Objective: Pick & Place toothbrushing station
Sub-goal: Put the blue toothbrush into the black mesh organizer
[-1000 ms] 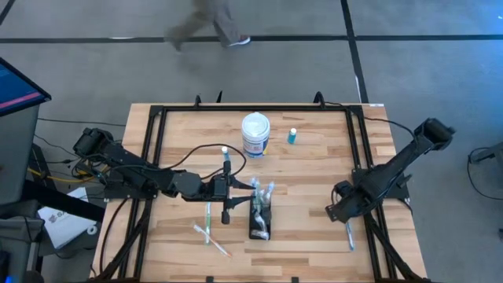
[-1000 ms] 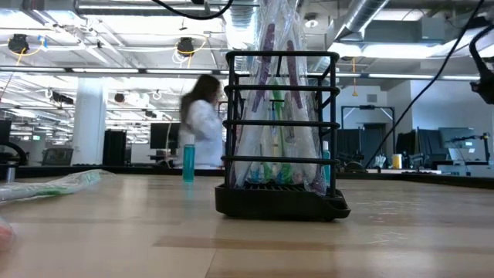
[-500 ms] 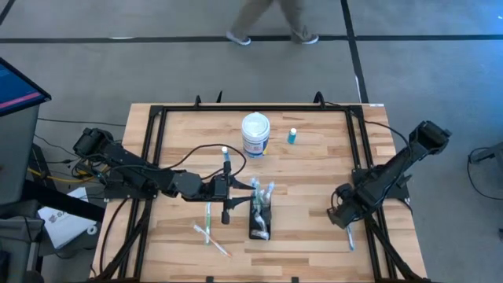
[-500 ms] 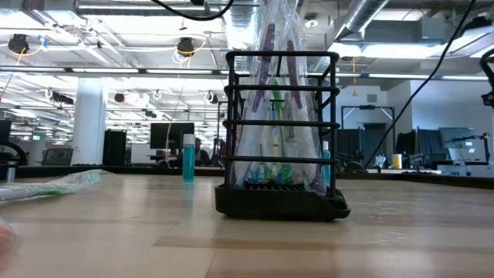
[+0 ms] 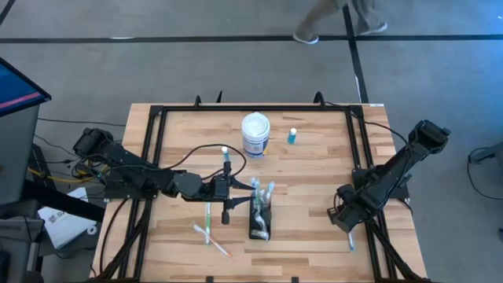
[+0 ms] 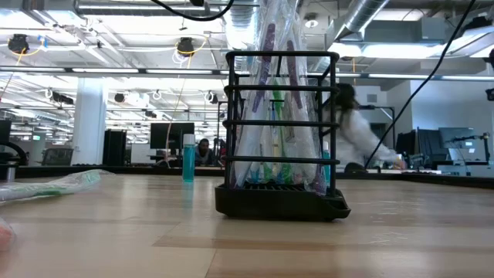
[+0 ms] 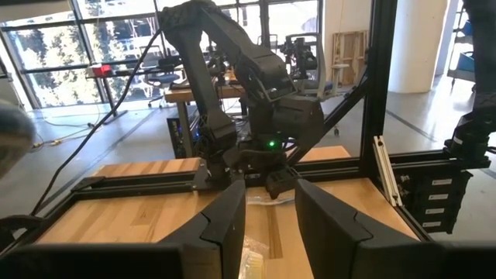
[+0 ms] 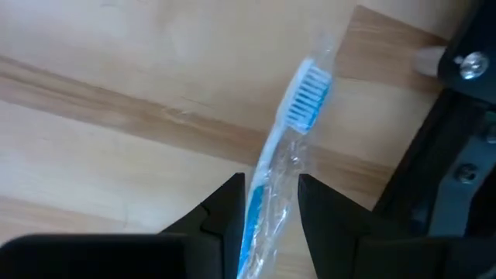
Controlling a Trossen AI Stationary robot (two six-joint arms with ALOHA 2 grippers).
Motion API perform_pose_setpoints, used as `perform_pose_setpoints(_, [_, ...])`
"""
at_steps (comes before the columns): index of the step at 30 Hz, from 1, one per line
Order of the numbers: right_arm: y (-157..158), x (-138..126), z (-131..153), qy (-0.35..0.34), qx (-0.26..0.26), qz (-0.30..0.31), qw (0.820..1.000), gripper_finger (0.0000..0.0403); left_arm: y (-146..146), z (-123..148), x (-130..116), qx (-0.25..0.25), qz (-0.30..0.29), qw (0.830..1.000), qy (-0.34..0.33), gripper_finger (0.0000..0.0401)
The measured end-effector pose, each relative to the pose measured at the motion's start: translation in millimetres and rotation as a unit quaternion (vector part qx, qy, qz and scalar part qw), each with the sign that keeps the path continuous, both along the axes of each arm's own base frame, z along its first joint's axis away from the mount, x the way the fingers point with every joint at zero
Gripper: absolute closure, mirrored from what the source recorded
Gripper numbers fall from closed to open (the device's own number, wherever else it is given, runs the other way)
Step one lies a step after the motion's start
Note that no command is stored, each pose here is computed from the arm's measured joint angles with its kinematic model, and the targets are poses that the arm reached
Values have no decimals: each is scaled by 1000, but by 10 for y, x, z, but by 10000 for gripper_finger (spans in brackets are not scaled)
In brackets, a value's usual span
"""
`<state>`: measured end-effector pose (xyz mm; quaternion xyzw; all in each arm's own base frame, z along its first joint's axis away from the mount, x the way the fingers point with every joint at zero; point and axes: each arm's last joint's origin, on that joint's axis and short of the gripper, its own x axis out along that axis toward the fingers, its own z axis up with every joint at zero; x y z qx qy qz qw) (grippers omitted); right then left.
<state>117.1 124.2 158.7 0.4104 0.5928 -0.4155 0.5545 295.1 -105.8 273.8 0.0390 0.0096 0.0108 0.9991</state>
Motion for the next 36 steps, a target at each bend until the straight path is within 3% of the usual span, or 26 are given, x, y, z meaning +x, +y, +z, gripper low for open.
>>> perform_pose_setpoints(18, [-20,-19,-5,9,-10,-8,1000,292,1,-23,0,-8,1,1000,11,293])
perform_pose_setpoints(30, [-98,-93,-298,-8,8,-33,999,292,1,-23,0,-8,1,1000,11,293])
perform_pose_setpoints(36, [-96,-91,-302,-10,9,-33,999,332,1,-23,0,-8,1,1000,11,293])
